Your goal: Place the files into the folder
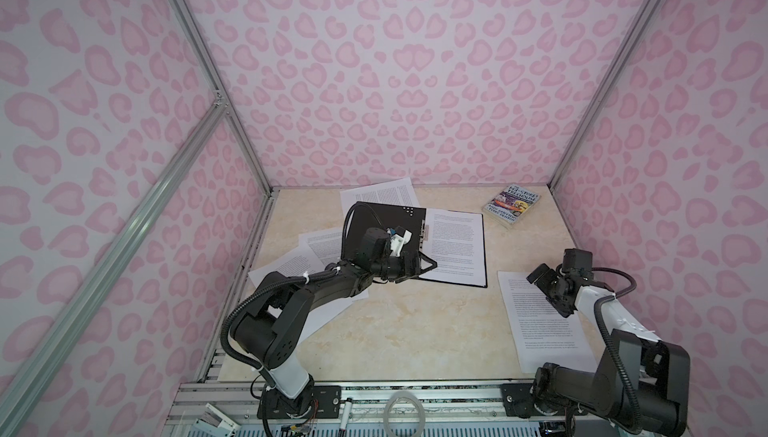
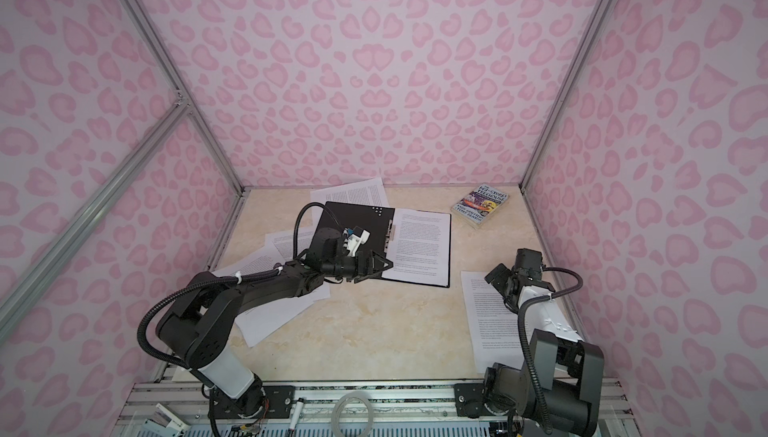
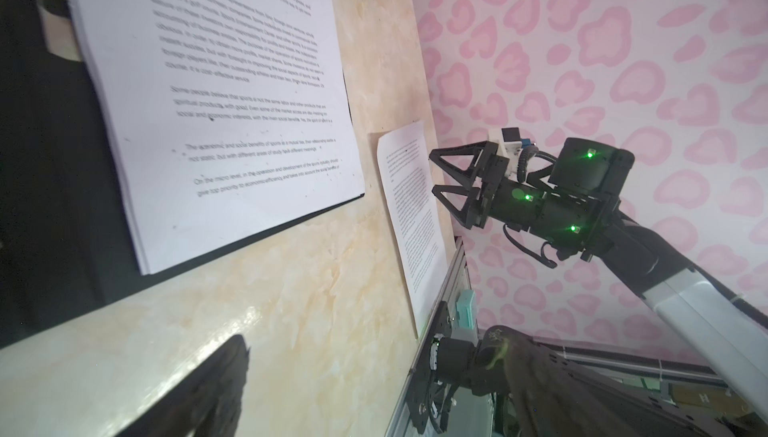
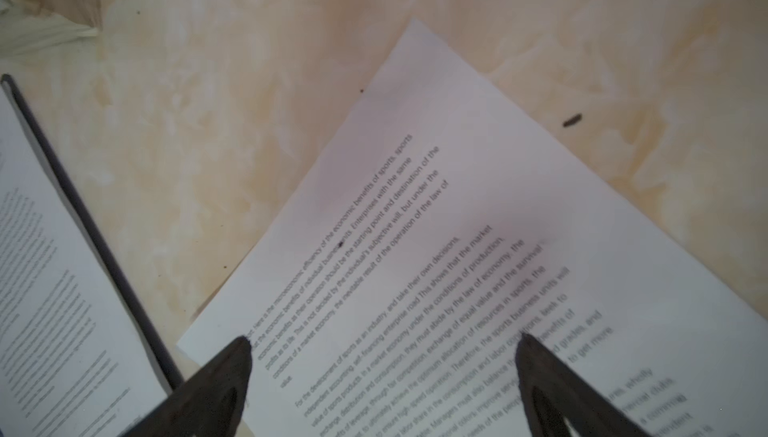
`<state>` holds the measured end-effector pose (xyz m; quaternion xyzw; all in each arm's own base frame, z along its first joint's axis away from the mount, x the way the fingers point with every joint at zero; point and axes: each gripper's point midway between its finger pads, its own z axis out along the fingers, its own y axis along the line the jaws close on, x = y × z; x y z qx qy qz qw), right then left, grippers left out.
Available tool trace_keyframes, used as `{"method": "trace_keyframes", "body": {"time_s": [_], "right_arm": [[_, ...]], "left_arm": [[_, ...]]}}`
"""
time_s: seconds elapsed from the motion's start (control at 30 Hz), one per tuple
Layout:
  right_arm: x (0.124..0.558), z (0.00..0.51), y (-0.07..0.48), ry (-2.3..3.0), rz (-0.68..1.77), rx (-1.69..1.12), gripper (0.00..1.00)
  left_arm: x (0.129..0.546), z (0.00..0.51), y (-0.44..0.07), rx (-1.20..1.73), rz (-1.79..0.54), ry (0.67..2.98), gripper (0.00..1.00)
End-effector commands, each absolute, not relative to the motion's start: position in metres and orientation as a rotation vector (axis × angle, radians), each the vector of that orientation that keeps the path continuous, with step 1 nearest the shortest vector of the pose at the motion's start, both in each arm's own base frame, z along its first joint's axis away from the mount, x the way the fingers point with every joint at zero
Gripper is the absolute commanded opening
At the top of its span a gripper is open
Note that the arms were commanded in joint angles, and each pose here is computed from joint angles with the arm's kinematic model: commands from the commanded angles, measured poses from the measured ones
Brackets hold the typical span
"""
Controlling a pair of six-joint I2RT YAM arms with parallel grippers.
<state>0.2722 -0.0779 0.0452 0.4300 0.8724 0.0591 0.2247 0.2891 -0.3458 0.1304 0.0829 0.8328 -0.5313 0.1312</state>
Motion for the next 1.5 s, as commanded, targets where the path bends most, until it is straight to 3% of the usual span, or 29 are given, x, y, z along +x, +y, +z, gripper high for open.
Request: {"method": "trace_keyframes", "body": {"time_s": [0.0,0.23,0.53,0.63,0.7,0.83,1.47], "right_arm": [[0.254,0.031,-0.080,2.436,0.138,1.282,0.98],[0.247,0.017,-0.065,2.420,0.253,1.377,0.97],[0.258,0.029,-0.032,2.302,0.487,1.323,0.96],[0.258,0.046,-0.046,2.281,0.398,1.291,0.96],[0.247,0.053,-0.067,2.244,0.241,1.333,0.96],[0.232,0.052,-0.079,2.186,0.175,1.369,0.96],[0.222,0.029,-0.064,2.220,0.292,1.412,0.94]], "left_arm": [[0.272,0.123,-0.367,0.282,-1.554,2.462,0.98],[0.223,0.105,-0.424,0.434,-1.571,2.576,0.98],[0.200,0.080,-0.472,0.466,-1.604,2.672,0.98],[0.193,0.075,-0.489,0.495,-1.620,2.692,0.98],[0.191,0.071,-0.497,0.486,-1.627,2.708,0.98],[0.190,0.060,-0.506,0.441,-1.608,2.738,0.98],[0.215,0.037,-0.558,0.088,-1.691,2.650,0.99]]}}
